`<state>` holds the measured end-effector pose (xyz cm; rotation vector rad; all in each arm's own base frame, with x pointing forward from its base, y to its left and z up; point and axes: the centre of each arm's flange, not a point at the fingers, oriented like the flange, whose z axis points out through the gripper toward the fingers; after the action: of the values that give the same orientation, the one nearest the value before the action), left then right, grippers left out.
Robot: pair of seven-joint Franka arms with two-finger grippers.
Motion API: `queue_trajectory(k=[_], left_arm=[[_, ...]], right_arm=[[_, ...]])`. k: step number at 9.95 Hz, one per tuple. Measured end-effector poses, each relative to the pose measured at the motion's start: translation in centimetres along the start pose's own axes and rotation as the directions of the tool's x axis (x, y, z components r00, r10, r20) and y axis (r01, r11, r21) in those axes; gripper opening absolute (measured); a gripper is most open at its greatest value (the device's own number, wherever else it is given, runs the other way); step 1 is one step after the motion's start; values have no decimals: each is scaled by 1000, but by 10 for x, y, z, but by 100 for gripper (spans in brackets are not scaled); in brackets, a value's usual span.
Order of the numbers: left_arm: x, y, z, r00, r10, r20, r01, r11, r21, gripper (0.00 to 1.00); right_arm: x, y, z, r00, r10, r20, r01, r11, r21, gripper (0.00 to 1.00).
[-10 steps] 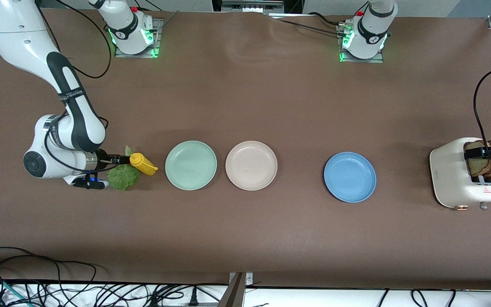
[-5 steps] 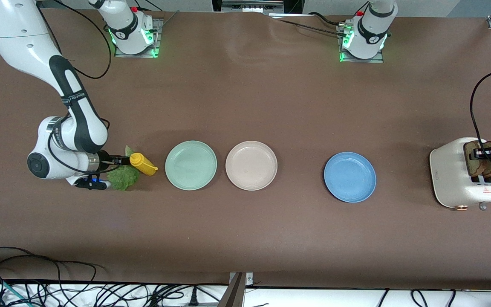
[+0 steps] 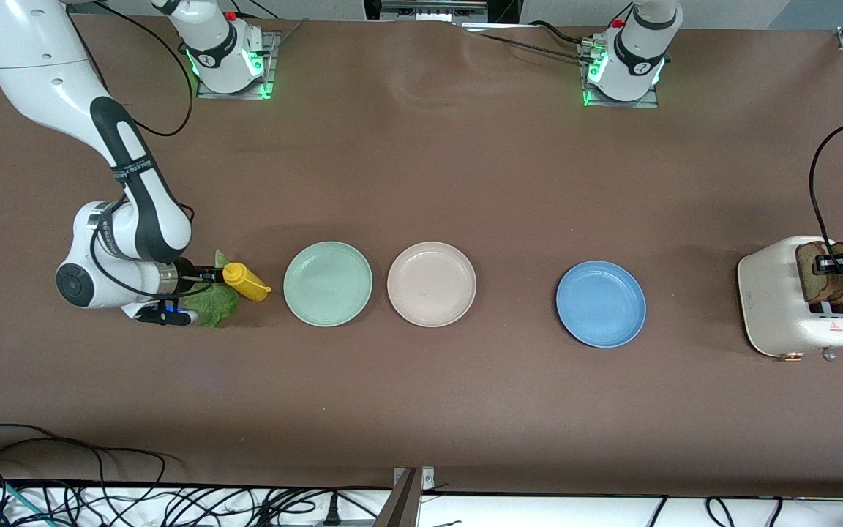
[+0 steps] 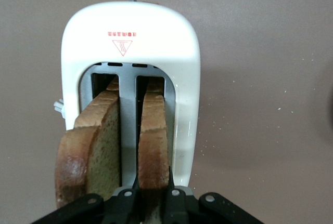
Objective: Make sandwich on beige plate with both arms
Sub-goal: 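Grasp the lettuce with the right gripper while the left gripper grasps bread, then lift the lettuce while the left gripper carries bread onto the beige plate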
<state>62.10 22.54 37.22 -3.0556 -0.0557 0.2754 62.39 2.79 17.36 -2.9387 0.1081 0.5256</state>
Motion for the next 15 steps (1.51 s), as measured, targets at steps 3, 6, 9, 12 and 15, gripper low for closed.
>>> queue_trajectory(k=[3,6,9,12,15], left_arm=[[-9,5,-38,1000,3,-22,-3,1000,11,10],[-19,27,-73,999,32,-33,-31,999,18,10],[-26,76,-111,994,107,-36,-105,993,60,10],[-34,133,-138,981,192,-29,-188,978,88,10],[-44,222,-147,971,238,9,-238,969,61,10]], right_arm=[[0,0,0,1000,-1,-1,1,1000,0,35],[2,-6,-6,1000,-18,-11,18,1000,3,4],[-4,-4,-49,999,-47,-7,47,999,3,4],[-30,19,-127,998,-49,-39,49,999,-4,4],[-64,20,-180,998,-59,-35,59,998,-7,4]])
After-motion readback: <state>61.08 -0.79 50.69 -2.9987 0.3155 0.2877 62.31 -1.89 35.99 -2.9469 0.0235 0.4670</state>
